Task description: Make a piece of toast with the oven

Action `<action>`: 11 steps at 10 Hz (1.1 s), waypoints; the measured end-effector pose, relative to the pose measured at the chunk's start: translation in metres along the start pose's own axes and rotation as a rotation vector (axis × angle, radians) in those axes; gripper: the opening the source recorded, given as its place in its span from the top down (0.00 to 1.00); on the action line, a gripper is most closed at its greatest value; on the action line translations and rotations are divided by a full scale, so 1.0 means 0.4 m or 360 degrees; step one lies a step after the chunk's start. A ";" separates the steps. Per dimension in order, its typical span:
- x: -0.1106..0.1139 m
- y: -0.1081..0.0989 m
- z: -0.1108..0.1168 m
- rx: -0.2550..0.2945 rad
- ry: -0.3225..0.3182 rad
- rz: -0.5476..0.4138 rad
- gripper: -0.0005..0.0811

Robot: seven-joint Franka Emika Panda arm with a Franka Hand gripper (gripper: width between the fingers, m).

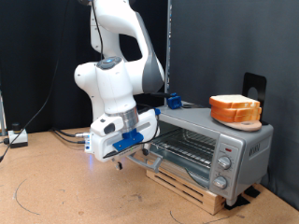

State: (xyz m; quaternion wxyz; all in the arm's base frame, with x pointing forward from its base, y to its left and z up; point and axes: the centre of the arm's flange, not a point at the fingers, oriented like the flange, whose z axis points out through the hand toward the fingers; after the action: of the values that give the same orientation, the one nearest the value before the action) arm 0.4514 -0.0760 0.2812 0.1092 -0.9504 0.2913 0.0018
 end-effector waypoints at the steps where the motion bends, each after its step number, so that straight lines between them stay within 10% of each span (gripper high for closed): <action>1: 0.009 0.009 0.010 -0.0016 -0.0006 0.0023 0.01; 11: 0.076 0.122 0.218 -0.0182 -0.0039 0.0189 0.01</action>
State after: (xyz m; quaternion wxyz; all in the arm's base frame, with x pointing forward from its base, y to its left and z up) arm 0.4551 -0.1139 0.1839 0.0581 -0.9360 0.3453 0.0366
